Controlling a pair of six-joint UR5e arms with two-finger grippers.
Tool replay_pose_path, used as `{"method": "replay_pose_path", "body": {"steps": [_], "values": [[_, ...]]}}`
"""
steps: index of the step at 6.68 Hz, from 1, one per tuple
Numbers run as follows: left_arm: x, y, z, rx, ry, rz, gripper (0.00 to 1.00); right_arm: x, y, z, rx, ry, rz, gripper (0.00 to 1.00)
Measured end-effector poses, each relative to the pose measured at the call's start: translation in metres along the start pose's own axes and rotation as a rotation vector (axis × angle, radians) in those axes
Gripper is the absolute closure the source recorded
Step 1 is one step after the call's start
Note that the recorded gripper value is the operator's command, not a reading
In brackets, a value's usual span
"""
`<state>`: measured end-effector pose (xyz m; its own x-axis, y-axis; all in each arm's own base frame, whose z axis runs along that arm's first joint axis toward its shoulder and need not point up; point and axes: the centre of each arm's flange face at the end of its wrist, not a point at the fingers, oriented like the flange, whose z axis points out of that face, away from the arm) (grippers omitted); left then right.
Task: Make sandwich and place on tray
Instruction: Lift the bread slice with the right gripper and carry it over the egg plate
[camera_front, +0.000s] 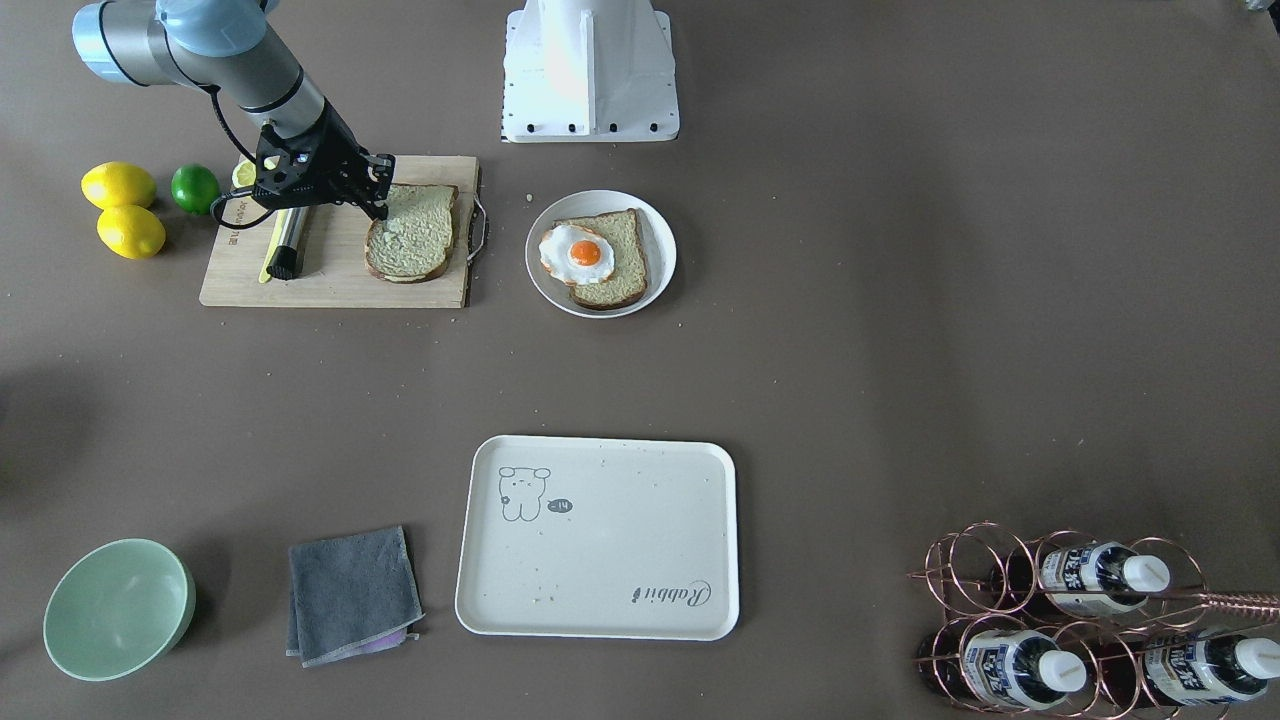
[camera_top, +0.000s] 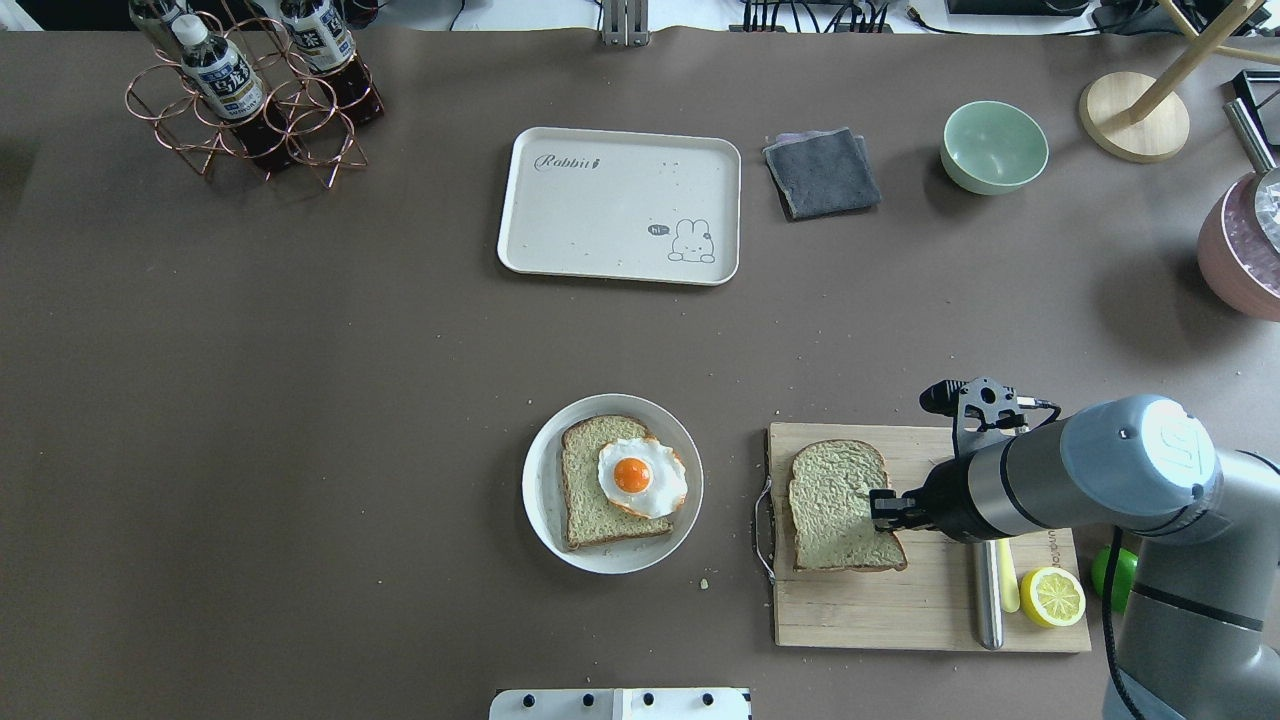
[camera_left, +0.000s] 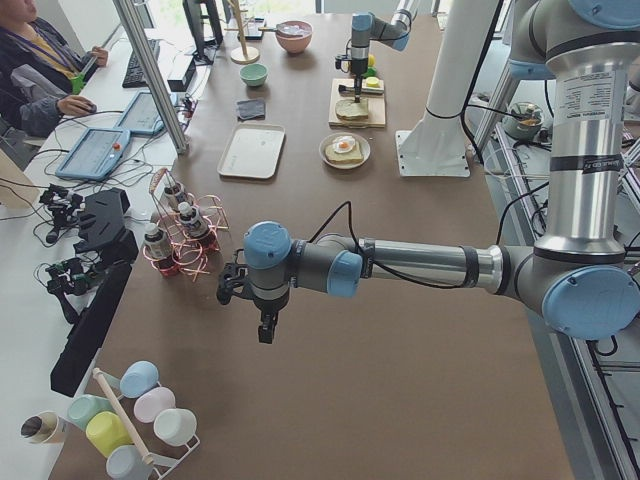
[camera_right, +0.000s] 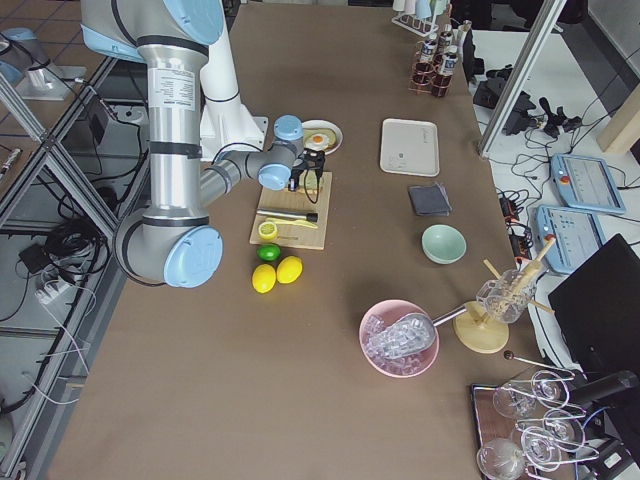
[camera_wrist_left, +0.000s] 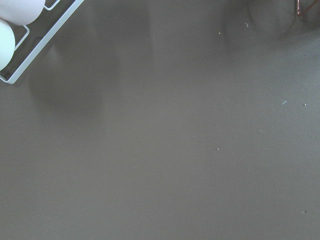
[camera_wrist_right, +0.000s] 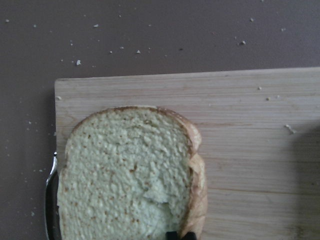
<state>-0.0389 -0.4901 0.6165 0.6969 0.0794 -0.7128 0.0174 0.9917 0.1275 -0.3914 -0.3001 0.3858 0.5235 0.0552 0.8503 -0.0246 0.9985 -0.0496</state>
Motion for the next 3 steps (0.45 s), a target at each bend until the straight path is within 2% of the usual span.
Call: {"method": "replay_pose_path", "body": {"steps": [2, 3], "values": [[0.002, 0.000, -0.002, 0.003, 0.000, -0.003, 0.02, -0.022, -0.035, -0.041, -0.029, -0.099, 0.019, 1.00], [0.002, -0.001, -0.002, 0.005, 0.000, -0.005, 0.02, -0.046, -0.044, -0.046, -0.031, -0.142, 0.006, 1.00]]}}
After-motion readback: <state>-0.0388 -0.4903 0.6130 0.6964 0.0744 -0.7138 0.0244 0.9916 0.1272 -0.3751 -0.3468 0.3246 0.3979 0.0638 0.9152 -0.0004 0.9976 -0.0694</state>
